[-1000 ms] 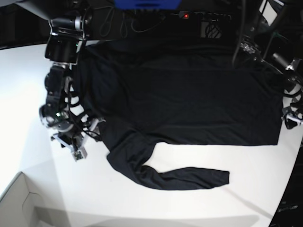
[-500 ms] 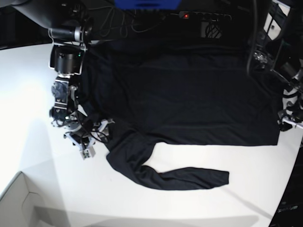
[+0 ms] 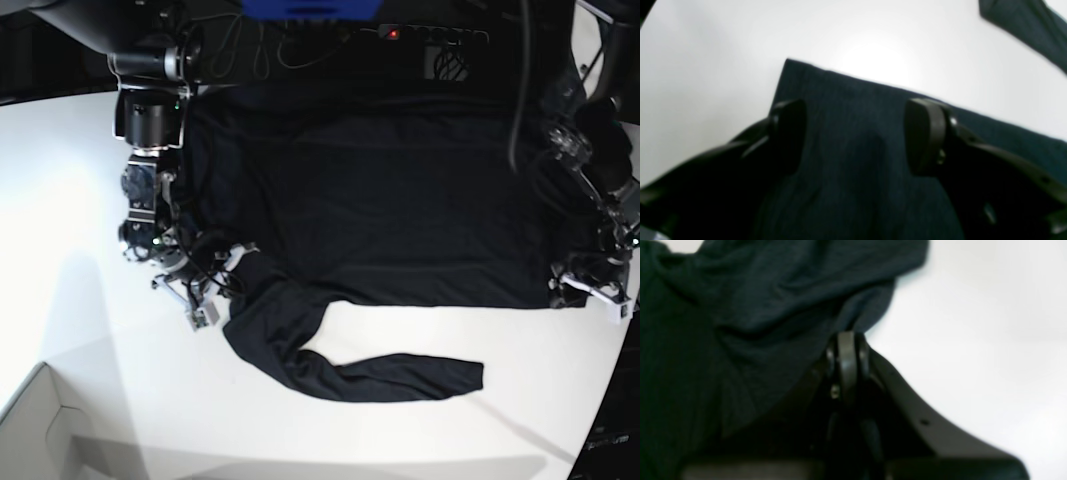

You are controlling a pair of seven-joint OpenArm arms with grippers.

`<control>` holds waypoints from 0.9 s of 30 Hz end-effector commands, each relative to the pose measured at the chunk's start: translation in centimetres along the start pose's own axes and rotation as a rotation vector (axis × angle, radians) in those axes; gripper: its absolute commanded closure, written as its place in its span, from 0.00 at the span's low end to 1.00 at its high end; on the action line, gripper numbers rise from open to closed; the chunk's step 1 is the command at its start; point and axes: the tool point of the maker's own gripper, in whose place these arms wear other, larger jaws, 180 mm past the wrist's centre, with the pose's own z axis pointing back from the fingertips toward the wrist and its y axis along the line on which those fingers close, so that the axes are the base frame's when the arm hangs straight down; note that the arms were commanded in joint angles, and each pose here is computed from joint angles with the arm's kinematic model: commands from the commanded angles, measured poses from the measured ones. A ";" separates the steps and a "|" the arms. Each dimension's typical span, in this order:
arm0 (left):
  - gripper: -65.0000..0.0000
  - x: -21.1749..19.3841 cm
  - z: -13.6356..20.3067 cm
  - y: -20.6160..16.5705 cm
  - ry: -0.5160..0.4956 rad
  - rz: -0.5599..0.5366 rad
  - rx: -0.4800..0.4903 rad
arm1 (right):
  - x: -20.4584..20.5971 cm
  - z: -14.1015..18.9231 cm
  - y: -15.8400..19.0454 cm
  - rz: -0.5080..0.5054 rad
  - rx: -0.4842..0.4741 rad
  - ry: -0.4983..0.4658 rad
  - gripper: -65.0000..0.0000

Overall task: Layout the t-shirt on the table in an organized manner, then fold the t-shirt properly
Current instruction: 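Reach both grippers to the shirt's side edges and grasp them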

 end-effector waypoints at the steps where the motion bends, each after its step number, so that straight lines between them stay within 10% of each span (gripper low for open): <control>1: 0.32 3.4 0.3 0.6 -0.088 0.007 0.001 | -0.3 0.2 -0.4 0.024 -0.008 0.032 1.00; 16: 0.32 4.3 0.7 4.3 -0.120 0.063 0.153 | -0.6 0.1 0.0 0.034 0.000 0.039 1.00; 27: 0.32 0.6 -0.6 4.3 0.026 -0.123 0.292 | -0.7 0.4 -0.9 0.043 -0.015 0.044 1.00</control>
